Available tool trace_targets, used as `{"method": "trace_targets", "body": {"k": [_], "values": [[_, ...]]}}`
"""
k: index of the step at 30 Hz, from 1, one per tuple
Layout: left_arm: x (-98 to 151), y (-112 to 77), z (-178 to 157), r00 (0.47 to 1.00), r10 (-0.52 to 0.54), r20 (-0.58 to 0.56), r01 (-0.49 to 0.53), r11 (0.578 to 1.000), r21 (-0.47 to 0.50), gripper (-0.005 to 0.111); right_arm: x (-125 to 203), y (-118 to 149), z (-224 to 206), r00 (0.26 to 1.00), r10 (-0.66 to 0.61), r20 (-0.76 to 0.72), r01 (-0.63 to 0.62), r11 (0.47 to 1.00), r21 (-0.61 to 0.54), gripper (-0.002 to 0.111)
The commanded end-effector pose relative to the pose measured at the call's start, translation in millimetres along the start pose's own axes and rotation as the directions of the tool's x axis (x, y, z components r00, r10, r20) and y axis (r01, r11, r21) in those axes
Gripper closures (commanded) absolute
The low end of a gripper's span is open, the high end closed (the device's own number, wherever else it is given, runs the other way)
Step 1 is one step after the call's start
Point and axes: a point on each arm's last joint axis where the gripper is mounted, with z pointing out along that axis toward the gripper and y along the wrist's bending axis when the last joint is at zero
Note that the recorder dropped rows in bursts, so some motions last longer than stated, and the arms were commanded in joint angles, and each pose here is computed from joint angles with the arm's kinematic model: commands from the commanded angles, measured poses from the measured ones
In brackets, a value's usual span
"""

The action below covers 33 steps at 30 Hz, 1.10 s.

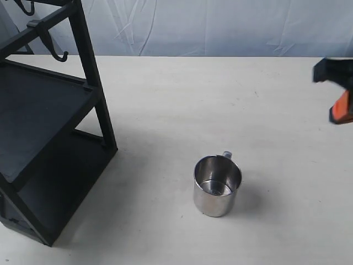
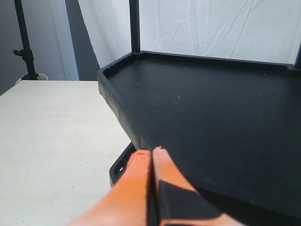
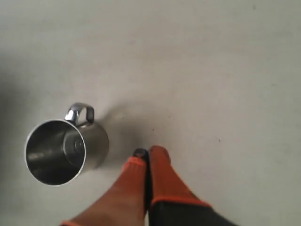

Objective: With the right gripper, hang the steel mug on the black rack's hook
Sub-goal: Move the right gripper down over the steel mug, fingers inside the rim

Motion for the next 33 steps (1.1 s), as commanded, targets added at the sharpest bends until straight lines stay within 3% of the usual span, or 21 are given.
{"method": "trace_targets", "body": {"k": [1, 7, 14, 19, 33], "values": [[-0.3, -0.1, -0.4, 1.0, -0.002, 0.005, 0.002, 1.0, 0.001, 0.105, 10.6, 38.9, 32.2, 0.998, -0.012, -0.062, 0.016, 0.998, 0.064, 0.109], [-0.3, -0.1, -0.4, 1.0, -0.002, 0.005, 0.002, 1.0, 0.001, 0.105, 13.5, 85.4, 68.7, 0.998, -0.048, -0.03, 0.046, 0.997, -0.069, 0.107], [-0.3, -0.1, -0.4, 1.0, -0.002, 0.005, 0.002, 1.0, 0.001, 0.105, 23.3, 93.9, 99.4, 0.977, 0.041, -0.21, -0.056, 0.996, -0.067, 0.069], [-0.3, -0.1, -0.4, 1.0, -0.002, 0.005, 0.002, 1.0, 0.001, 0.105, 33.3, 85.3, 107.3, 0.948, 0.025, -0.316, -0.016, 0.999, 0.029, 0.058], [-0.3, -0.1, -0.4, 1.0, -0.002, 0.005, 0.002, 1.0, 0.001, 0.105, 49.4, 103.5, 144.2, 0.935, 0.016, -0.353, 0.011, 0.997, 0.075, 0.056]]}}
